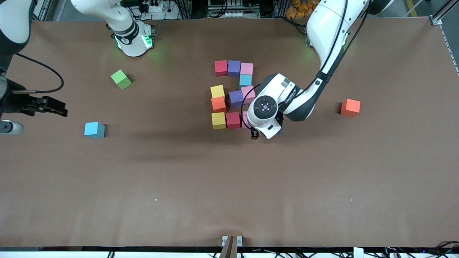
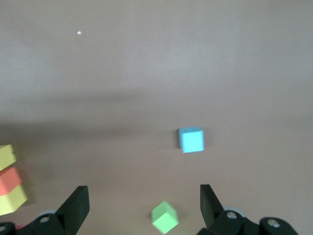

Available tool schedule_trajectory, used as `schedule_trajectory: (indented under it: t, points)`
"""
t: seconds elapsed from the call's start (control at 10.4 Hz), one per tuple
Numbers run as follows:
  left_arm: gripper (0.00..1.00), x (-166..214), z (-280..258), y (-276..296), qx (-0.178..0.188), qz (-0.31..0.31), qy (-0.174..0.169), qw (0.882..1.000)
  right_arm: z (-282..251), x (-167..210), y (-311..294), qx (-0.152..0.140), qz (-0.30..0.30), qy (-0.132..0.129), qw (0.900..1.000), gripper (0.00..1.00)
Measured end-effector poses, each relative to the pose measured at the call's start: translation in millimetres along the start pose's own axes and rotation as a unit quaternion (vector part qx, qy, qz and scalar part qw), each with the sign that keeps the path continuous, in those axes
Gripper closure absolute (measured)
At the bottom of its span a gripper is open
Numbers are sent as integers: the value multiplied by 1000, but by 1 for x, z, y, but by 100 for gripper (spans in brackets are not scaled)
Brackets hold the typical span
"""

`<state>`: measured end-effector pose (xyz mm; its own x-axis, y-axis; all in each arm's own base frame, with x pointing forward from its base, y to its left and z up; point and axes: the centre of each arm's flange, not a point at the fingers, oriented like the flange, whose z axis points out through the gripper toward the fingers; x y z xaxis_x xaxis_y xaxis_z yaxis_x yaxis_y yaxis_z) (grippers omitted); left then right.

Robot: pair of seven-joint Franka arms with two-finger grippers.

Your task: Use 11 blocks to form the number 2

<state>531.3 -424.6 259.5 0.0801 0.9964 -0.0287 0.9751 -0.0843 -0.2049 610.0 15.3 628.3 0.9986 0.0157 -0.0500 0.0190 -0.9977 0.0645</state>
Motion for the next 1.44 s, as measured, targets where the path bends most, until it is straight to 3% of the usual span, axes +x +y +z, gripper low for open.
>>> schedule_trajectory:
  t: [0.29,0.48,0.96,1.44]
  points:
    - [0,15,-23,3,-3,37,13,999,-24,-14,-11,-4,-37,48,998,0]
    - [0,34,-44,11,-14,57,17,998,-31,-20,-15,-15,-51,61,997,0]
    - [0,90,-105,31,-25,116,28,992,-38,-41,2,-5,-45,67,997,0]
    - [0,193,-143,51,-3,187,29,982,-33,-42,-1,-4,-48,67,997,0]
